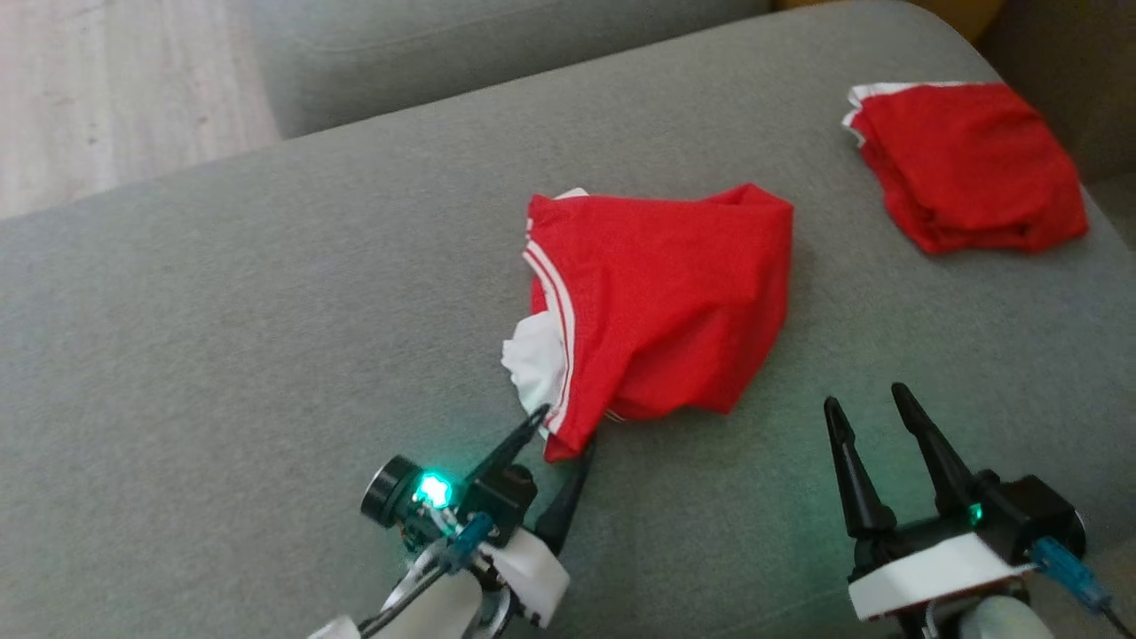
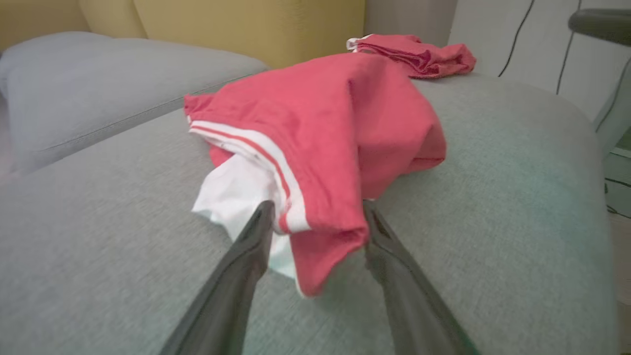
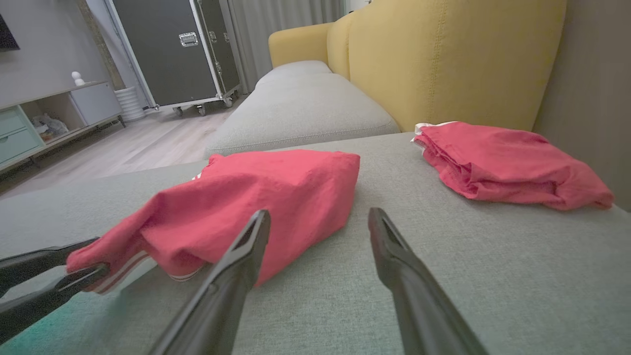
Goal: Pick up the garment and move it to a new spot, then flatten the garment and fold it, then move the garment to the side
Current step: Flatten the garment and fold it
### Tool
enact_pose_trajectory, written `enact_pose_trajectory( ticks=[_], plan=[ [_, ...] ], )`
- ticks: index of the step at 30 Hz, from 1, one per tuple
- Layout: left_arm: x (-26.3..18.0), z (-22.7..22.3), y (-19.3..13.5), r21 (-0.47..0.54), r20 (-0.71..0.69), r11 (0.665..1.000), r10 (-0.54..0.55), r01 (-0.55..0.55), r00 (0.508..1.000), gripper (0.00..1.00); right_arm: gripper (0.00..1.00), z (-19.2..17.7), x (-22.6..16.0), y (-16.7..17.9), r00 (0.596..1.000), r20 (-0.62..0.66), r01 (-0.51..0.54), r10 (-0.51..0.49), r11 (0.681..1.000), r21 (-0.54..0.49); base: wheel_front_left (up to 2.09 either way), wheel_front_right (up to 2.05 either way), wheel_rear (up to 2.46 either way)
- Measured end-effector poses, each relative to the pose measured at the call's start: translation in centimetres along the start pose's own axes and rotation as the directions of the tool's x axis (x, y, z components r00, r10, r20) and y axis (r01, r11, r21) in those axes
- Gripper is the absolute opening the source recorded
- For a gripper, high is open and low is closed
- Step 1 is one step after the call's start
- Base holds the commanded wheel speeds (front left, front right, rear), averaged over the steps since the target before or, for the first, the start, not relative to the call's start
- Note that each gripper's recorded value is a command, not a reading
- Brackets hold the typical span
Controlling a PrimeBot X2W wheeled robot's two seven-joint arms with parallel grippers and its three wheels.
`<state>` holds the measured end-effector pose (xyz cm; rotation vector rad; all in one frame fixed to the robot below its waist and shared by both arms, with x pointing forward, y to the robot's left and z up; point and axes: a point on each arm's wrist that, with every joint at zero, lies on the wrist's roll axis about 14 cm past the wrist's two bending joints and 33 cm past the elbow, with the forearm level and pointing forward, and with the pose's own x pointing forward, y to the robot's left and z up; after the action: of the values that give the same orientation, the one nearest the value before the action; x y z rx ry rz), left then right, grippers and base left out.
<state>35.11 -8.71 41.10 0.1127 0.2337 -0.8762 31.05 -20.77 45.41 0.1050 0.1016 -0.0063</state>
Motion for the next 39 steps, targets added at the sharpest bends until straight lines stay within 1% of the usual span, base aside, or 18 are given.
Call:
enact_pose_trajectory(
  ticks=[4, 7, 8, 11, 14, 17, 20, 22, 24, 25, 26, 27, 28, 30, 32, 34, 36, 39],
  plan=[
    [1.0, 1.3, -1.4, 0.021, 0.033, 0.997, -0.07, 0.069, 0.997, 0.0, 1.0, 0.1, -0.6, -0.8, 0.999, 0.003, 0.032, -0.032, 0.999, 0.0, 0.0, 0.0, 0.0],
    [1.7, 3.8, -2.9, 0.051, 0.095, 0.99, -0.137, 0.132, 0.986, 0.0, 1.0, 0.3, -1.2, -1.2, 0.999, 0.012, 0.05, -0.05, 0.999, 0.004, 0.0, 0.0, 0.0],
    [1.7, 3.8, -2.9, 0.051, 0.095, 0.99, -0.137, 0.132, 0.986, 0.0, 1.0, 0.3, -1.2, -1.2, 0.999, 0.012, 0.05, -0.05, 0.999, 0.004, 0.0, 0.0, 0.0],
    [2.7, 7.9, -4.3, 0.119, 0.184, 0.974, -0.212, 0.192, 0.96, 0.0, 1.0, 0.6, -2.0, -1.5, 0.997, 0.028, 0.07, -0.07, 0.998, 0.011, 0.0, 0.0, 0.0],
    [4.0, 13.1, -5.0, 0.22, 0.276, 0.951, -0.275, 0.218, 0.921, 0.0, 1.0, 0.9, -2.9, -1.9, 0.995, 0.046, 0.093, -0.093, 0.996, 0.018, 0.0, 0.0, 0.0],
    [5.2, 19.9, -5.0, 0.324, 0.38, 0.928, -0.308, 0.187, 0.872, 0.0, 1.0, 1.2, -3.8, -2.4, 0.991, 0.063, 0.115, -0.117, 0.993, 0.025, 0.0, 0.0, 0.0],
    [5.7, 27.2, -4.1, 0.38, 0.484, 0.918, -0.301, 0.113, 0.821, 0.0, 1.0, 1.6, -4.7, -2.9, 0.986, 0.084, 0.139, -0.142, 0.99, 0.038, 0.0, 0.0, 0.0],
    [5.1, 31.8, -3.5, 0.395, 0.555, 0.917, -0.287, 0.057, 0.781, 0.0, 1.0, 1.9, -5.2, -3.1, 0.983, 0.098, 0.149, -0.153, 0.988, 0.042, 0.0, 0.0, 0.0],
    [4.0, 35.8, -3.0, 0.389, 0.62, 0.921, -0.275, 0.017, 0.735, 0.0, 1.0, 2.2, -5.6, -3.5, 0.98, 0.112, 0.162, -0.166, 0.986, 0.045, 0.0, 0.0, 0.0],
    [3.5, 37.3, -2.7, 0.387, 0.641, 0.922, -0.272, 0.003, 0.717, 0.0, 1.0, 2.3, -5.7, -3.7, 0.978, 0.117, 0.168, -0.172, 0.985, 0.047, 0.0, 0.0, 0.0],
    [3.1, 38.2, -2.3, 0.383, 0.652, 0.924, -0.264, -0.008, 0.71, 0.0, 1.0, 2.3, -5.8, -3.9, 0.977, 0.121, 0.172, -0.177, 0.984, 0.049, 0.0, 0.0, 0.0],
    [2.9, 38.4, -1.7, 0.38, 0.651, 0.925, -0.252, -0.02, 0.716, 0.0, 1.0, 2.3, -5.9, -4.0, 0.976, 0.121, 0.174, -0.178, 0.984, 0.05, 0.0, 0.0, 0.0],
    [3.1, 38.0, -0.8, 0.37, 0.639, 0.929, -0.23, -0.031, 0.734, 0.0, 1.0, 2.2, -6.0, -4.0, 0.977, 0.119, 0.173, -0.179, 0.983, 0.052, 0.0, 0.0, 0.0],
    [3.7, 35.3, 1.8, 0.349, 0.58, 0.935, -0.164, -0.062, 0.798, 0.0, 1.0, 1.7, -6.0, -3.6, 0.98, 0.108, 0.164, -0.17, 0.985, 0.057, 0.0, 0.0, 0.0],
    [4.1, 30.4, 5.2, 0.319, 0.482, 0.942, -0.071, -0.099, 0.873, 0.0, 1.0, 1.5, -5.7, -3.0, 0.984, 0.103, 0.143, -0.149, 0.988, 0.061, 0.0, 0.0, 0.0],
    [3.8, 24.4, 8.3, 0.29, 0.365, 0.949, 0.014, -0.128, 0.931, 0.0, 1.0, 1.6, -5.2, -2.2, 0.986, 0.105, 0.121, -0.128, 0.99, 0.069, 0.0, 0.0, 0.0],
    [2.7, 18.5, 10.6, 0.257, 0.248, 0.954, 0.087, -0.152, 0.965, 0.0, 1.0, 1.8, -4.6, -1.6, 0.988, 0.111, 0.1, -0.107, 0.992, 0.072, 0.0, 0.0, 0.0],
    [0.2, 11.1, 12.8, 0.207, 0.107, 0.961, 0.166, -0.185, 0.98, 0.0, 1.0, 1.9, -3.9, -1.0, 0.991, 0.108, 0.074, -0.08, 0.996, 0.057, 0.0, 0.0, 0.0]
  ],
)
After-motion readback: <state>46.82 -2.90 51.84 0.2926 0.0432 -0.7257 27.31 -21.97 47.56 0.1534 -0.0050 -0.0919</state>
